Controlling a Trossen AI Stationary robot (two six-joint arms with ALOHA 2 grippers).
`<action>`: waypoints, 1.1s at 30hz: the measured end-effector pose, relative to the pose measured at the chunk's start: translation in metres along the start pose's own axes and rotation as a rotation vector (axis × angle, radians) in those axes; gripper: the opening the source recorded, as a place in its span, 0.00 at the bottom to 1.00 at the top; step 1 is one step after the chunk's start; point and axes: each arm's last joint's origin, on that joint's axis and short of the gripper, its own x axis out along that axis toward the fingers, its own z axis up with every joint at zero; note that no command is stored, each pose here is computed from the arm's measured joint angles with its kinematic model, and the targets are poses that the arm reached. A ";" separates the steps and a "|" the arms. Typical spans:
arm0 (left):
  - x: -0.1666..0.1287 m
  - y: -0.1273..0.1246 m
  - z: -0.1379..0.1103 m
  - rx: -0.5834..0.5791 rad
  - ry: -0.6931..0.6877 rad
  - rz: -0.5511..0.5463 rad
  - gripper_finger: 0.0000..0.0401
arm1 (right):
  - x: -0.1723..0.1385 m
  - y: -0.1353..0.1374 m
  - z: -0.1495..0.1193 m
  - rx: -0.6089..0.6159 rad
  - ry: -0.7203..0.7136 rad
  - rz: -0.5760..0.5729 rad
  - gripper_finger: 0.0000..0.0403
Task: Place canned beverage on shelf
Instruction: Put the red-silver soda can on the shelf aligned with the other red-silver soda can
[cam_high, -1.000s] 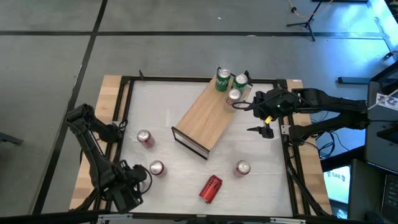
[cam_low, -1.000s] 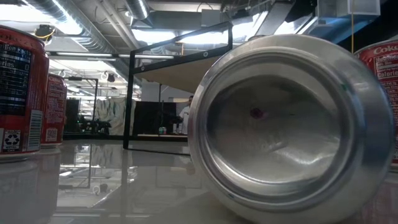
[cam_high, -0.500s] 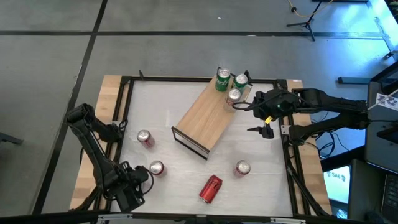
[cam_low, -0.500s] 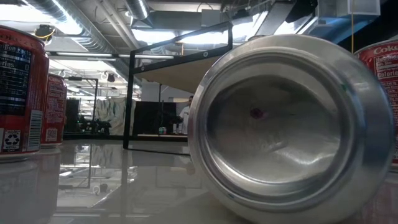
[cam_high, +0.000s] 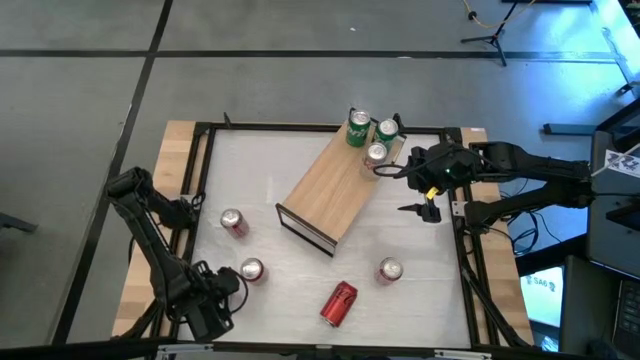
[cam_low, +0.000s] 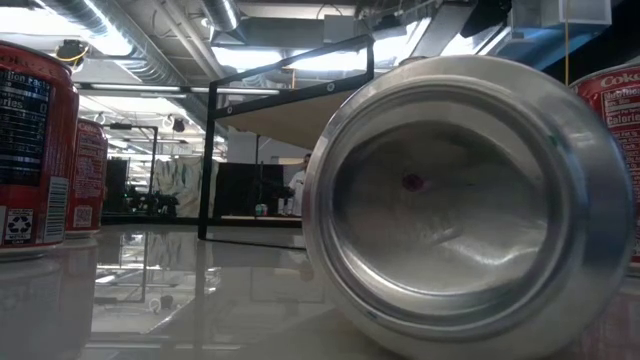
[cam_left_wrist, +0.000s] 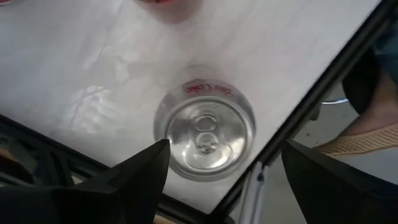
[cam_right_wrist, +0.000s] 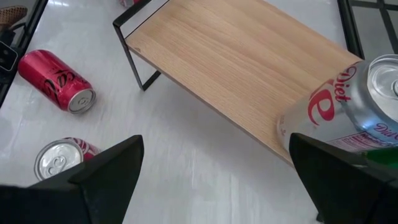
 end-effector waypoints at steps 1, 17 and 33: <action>-0.002 0.000 0.001 -0.003 -0.001 -0.006 0.74 | 0.000 0.000 0.000 0.000 0.001 0.000 0.99; -0.007 0.005 -0.003 0.015 -0.001 0.046 0.74 | 0.000 0.000 -0.001 0.000 0.014 0.002 0.99; -0.005 0.006 -0.011 0.043 0.002 0.056 0.74 | 0.000 0.000 -0.001 0.000 0.013 0.002 0.99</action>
